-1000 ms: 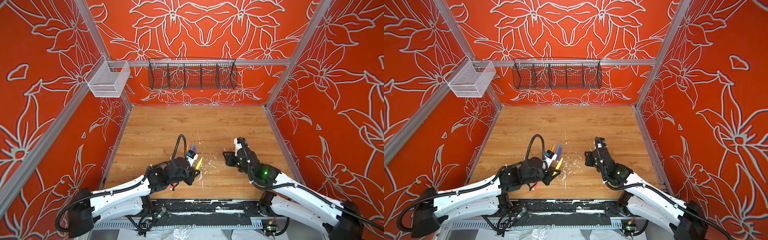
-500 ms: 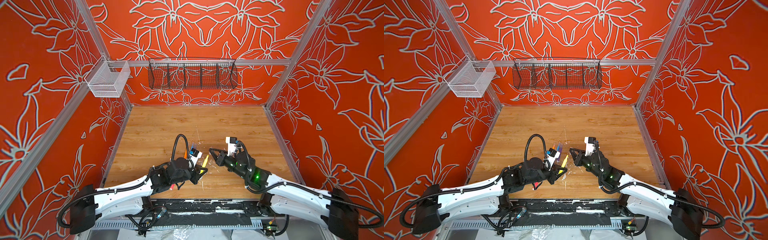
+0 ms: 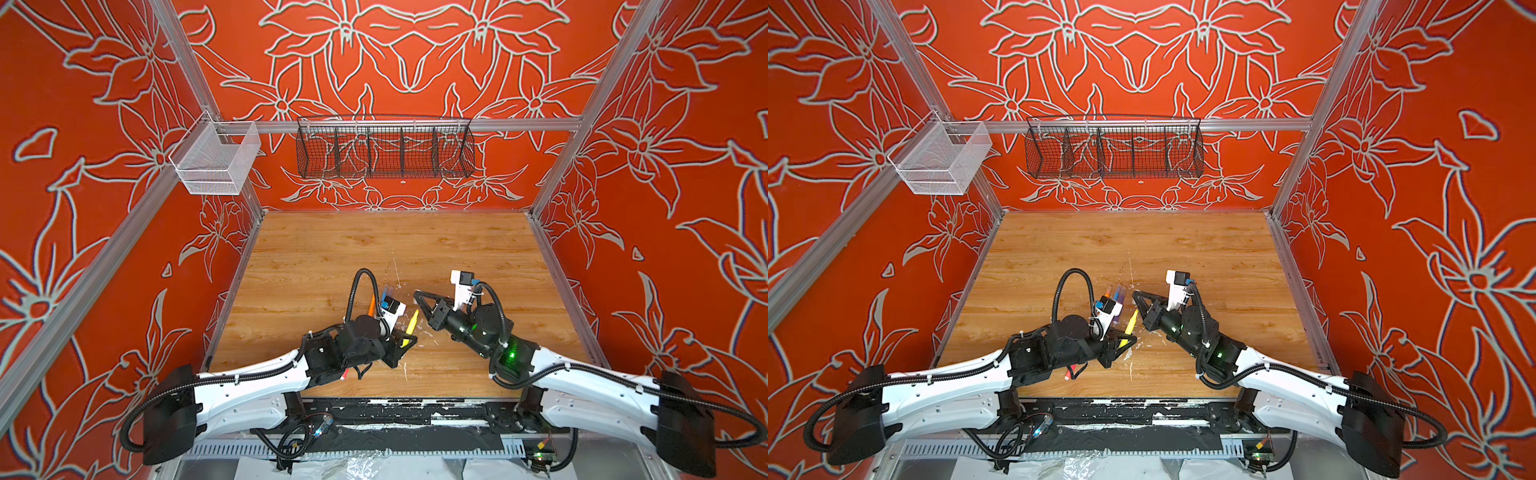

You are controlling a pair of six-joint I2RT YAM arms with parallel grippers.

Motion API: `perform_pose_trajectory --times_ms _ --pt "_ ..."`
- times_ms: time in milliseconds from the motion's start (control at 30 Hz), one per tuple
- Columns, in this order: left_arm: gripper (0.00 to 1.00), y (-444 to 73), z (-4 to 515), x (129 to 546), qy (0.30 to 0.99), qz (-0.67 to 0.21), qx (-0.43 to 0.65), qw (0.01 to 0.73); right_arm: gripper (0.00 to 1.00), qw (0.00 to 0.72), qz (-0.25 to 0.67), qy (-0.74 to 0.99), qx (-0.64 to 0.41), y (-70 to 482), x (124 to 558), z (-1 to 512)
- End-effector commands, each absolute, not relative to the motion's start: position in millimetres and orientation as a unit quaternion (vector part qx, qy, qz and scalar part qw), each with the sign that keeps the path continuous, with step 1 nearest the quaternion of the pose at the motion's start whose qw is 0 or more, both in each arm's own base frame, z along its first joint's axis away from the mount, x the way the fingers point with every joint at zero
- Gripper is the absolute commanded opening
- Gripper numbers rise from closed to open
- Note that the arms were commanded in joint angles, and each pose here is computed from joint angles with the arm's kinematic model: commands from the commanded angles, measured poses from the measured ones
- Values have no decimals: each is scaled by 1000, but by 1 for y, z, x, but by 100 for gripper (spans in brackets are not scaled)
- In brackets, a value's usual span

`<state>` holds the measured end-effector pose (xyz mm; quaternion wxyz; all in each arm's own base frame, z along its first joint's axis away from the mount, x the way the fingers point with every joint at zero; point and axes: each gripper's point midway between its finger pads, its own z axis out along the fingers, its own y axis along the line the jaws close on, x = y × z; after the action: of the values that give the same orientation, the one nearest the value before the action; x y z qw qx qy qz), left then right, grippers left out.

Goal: Insert the pens into the pen caps
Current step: 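Carry the cap above the yellow highlighter tip with the right gripper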

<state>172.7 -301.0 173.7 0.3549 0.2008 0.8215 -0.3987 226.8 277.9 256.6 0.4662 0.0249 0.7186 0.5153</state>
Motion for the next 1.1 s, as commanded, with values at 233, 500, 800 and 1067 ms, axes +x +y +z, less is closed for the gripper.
perform_pose_trajectory --times_ms 233,500,800,1067 --pt "0 -296 185 174 810 -408 185 378 1 476 525 705 41 273 226 265" --pt "0 -295 190 175 807 -411 183 382 1 470 518 713 43 275 227 255" --pt "0 -293 191 176 807 -407 182 389 1 455 526 717 39 280 223 250" --pt "0 -290 190 180 809 -398 175 397 1 443 535 719 32 286 218 247"
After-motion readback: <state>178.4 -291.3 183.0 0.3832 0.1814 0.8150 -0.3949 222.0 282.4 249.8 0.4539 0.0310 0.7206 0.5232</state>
